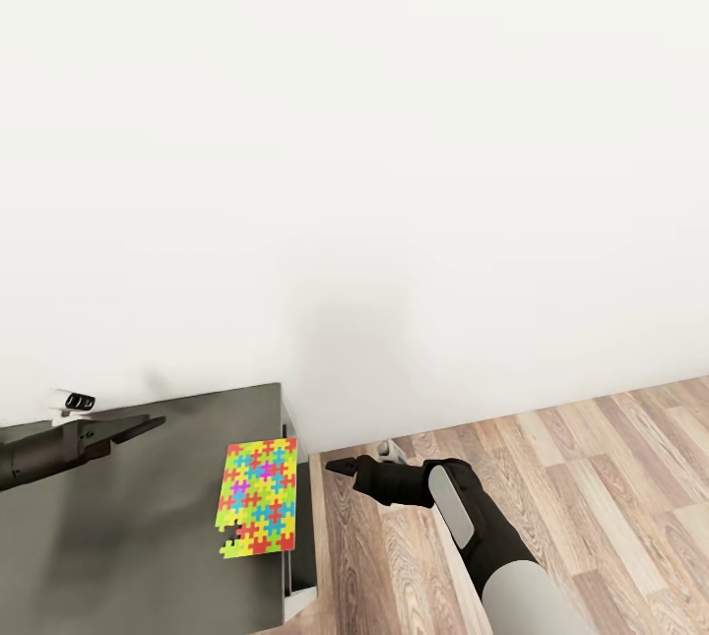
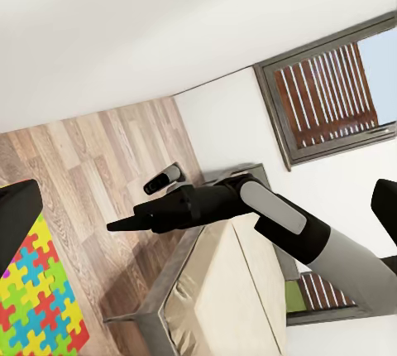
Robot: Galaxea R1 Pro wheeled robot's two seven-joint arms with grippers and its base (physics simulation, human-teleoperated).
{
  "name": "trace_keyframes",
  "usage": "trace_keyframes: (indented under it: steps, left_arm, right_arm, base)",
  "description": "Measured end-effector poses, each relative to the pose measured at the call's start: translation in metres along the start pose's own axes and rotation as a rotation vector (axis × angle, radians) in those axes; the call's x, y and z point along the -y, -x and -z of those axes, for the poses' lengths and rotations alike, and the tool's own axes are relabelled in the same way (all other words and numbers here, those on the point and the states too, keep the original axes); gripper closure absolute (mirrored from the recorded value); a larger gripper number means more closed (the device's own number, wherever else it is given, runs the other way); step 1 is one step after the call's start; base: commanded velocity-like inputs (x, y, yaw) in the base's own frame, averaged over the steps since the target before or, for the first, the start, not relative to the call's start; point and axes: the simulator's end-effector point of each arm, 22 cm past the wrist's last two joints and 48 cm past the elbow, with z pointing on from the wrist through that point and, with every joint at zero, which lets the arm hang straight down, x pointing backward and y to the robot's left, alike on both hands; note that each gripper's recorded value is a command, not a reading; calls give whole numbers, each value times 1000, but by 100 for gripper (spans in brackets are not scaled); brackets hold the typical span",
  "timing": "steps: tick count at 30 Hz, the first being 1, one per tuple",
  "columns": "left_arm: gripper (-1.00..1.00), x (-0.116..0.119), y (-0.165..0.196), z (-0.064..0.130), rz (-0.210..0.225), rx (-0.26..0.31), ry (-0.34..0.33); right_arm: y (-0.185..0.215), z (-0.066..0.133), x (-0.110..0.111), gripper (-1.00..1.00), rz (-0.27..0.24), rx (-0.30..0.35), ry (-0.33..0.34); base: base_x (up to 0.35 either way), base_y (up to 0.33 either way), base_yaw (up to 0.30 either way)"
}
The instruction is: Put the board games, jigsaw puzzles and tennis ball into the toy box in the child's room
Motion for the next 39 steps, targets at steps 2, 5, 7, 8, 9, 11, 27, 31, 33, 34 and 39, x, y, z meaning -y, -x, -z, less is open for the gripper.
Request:
trace_keyframes:
  steps: [2,5,7,8,9,11,27,31,33,34,39]
  left_arm:
    - [-100,0,0,0,0,0,0]
    - [-100,0,0,0,0,0,1]
    - [-100,0,0,0,0,0,1]
    - [-100,0,0,0,0,0,1]
    - [-100,0,0,0,0,0,1]
    - [-100,0,0,1,-1,0,2]
    - [-100,-1,0,1,-1,0,3]
    - [-100,-1,0,1,0,0,4]
    - [-100,-1,1,1,-1,0,4]
    - [-100,-1,0,1,0,0,4]
    - [-100,-1,0,1,0,0,4]
  right_arm:
    - [0,0,0,-100,1,0,0]
    - [0,0,0,-100,2,1,-1]
    - [0,0,0,-100,3,1,-1]
    - [0,0,0,-100,3,1,-2]
    - [0,0,0,-100,4,0,-2]
    - [-1,-1,0,-100,9,-5,-7]
    - [3,-3,-7,-100,47,-14,-13]
    - [4,-3,-9,-100,50,-13,-10]
    - [5,-3,-9,-100,51,-12,-9]
    - [5,-3,-9,-100,52,-12,-9]
    - [6,-3,-10,-100,53,-10,-8]
  base:
    - [0,0,0]
    - [0,0,0]
    - [0,0,0]
    - [0,0,0]
    - [0,0,0]
    - [0,0,0]
    - [0,0,0]
    - [0,0,0]
    - [0,0,0]
    - [0,0,0]
    - [0,0,0]
